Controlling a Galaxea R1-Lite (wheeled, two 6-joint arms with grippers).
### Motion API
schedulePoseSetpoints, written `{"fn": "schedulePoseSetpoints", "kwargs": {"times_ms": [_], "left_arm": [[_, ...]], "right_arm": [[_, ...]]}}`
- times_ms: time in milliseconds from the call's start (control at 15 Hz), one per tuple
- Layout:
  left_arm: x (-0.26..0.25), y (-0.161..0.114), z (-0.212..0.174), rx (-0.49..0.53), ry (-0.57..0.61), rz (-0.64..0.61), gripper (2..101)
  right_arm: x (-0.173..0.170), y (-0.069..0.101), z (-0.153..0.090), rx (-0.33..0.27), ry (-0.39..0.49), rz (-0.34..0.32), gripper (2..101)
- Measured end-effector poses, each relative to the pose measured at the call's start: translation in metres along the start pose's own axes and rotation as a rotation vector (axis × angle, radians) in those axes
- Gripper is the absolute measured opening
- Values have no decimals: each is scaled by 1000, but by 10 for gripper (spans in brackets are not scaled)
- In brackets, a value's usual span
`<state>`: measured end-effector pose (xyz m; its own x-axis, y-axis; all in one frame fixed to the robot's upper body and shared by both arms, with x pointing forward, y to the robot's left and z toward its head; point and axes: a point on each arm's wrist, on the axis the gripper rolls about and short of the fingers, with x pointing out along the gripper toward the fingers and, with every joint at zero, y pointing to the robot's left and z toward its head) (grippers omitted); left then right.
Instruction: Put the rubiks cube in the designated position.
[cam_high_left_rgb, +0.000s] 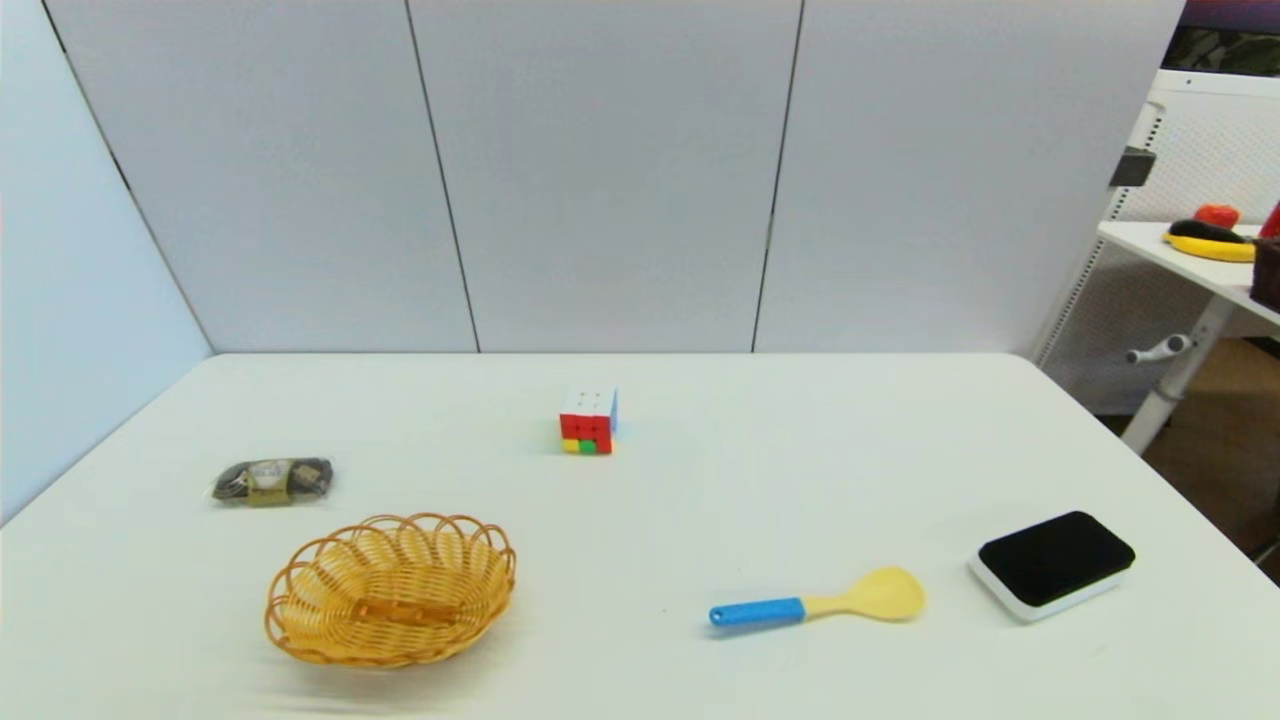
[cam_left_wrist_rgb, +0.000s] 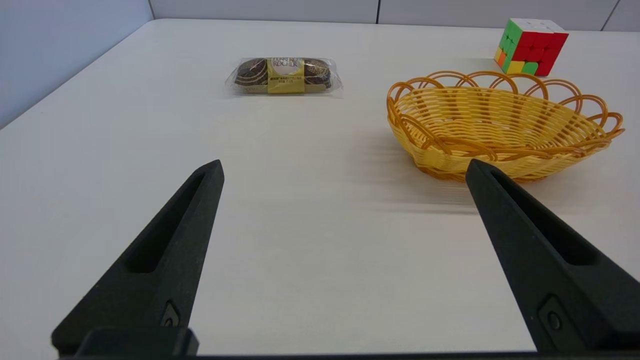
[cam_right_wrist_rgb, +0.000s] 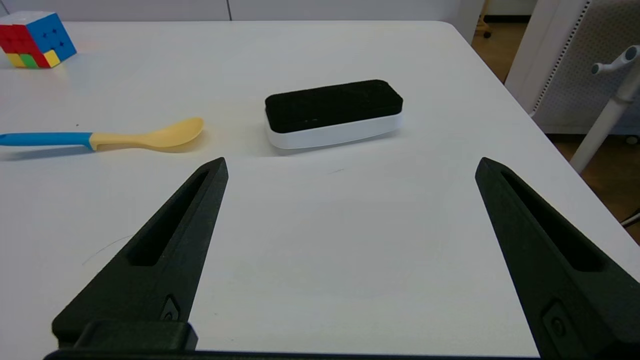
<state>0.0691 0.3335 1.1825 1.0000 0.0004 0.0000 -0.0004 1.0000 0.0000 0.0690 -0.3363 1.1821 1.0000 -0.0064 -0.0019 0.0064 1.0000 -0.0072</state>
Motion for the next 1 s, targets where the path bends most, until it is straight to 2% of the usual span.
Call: {"fn": "schedulePoseSetpoints", "kwargs": {"times_ms": [600,733,1000], "left_arm": [[1,0,2,4,12,0,979],[0,0,17,24,-4,-2,979],[10,0,61,84,38,-12,979]], "right_arm": [[0,0,0,0,-1,0,980],[0,0,0,0,0,0,980],[0,0,0,0,0,0,980]]}}
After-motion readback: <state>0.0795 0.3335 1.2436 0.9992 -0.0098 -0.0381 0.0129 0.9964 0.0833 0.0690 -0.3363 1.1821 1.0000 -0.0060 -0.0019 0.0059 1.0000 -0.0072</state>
